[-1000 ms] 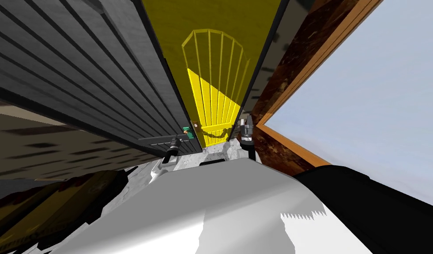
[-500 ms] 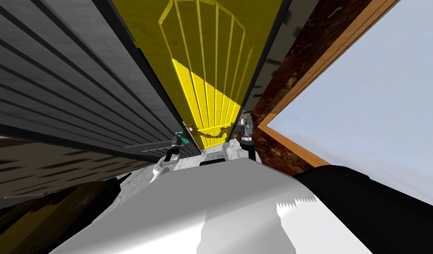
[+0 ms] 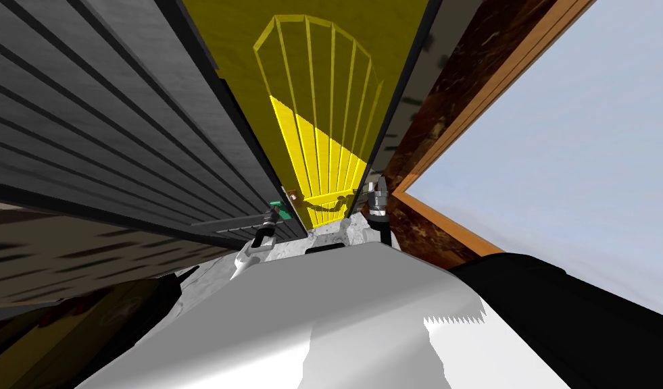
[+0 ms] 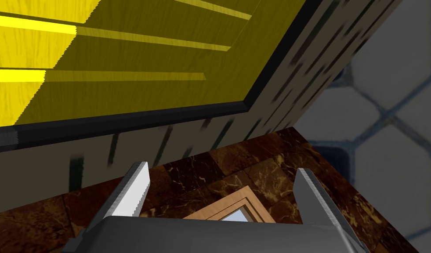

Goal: Pull the door open

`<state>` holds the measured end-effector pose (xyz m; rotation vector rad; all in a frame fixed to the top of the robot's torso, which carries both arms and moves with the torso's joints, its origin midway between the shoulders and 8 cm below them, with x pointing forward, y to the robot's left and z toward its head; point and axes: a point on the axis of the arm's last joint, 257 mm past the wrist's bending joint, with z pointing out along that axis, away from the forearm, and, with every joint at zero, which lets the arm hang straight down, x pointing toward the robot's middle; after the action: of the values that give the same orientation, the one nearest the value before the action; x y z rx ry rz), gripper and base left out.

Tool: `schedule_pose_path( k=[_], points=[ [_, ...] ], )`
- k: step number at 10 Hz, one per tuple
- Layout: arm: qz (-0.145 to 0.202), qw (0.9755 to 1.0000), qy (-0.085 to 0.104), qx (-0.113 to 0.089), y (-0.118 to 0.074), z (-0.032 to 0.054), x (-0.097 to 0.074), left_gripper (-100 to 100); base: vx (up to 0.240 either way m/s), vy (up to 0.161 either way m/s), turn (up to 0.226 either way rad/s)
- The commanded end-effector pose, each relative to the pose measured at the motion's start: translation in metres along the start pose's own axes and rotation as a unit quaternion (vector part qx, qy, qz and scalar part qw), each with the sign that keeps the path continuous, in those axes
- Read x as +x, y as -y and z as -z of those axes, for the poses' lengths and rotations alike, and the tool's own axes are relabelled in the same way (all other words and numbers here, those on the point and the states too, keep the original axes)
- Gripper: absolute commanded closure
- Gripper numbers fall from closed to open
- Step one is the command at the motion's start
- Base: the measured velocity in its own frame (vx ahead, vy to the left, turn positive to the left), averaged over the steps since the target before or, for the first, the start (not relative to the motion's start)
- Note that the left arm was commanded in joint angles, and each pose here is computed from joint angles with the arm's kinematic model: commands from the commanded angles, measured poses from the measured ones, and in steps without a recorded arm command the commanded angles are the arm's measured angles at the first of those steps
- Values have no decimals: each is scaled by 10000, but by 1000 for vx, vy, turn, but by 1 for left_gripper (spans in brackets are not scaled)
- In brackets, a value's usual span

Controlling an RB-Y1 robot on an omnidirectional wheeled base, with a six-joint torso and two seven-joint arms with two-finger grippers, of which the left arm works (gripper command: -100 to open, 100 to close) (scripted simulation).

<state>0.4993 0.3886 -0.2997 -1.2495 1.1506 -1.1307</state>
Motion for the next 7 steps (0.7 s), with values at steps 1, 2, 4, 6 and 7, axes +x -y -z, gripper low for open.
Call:
schedule_pose_path(
  k=[1, 2, 4, 6, 7],
  points=[
    [-23, 10000, 27, -56, -48, 54, -74, 100, -104, 35, 3],
    [-27, 10000, 22, -65, -55, 67, -84, 100, -161, 55, -31],
    [-37, 10000, -37, -80, -68, 110, -95, 100, -196, 73, -65],
    [-34, 9999, -150, -68, -57, 142, -58, 100, -220, 105, -118],
    [-24, 9997, -258, -49, -40, 161, -8, 100, -227, 112, -187]
  ],
)
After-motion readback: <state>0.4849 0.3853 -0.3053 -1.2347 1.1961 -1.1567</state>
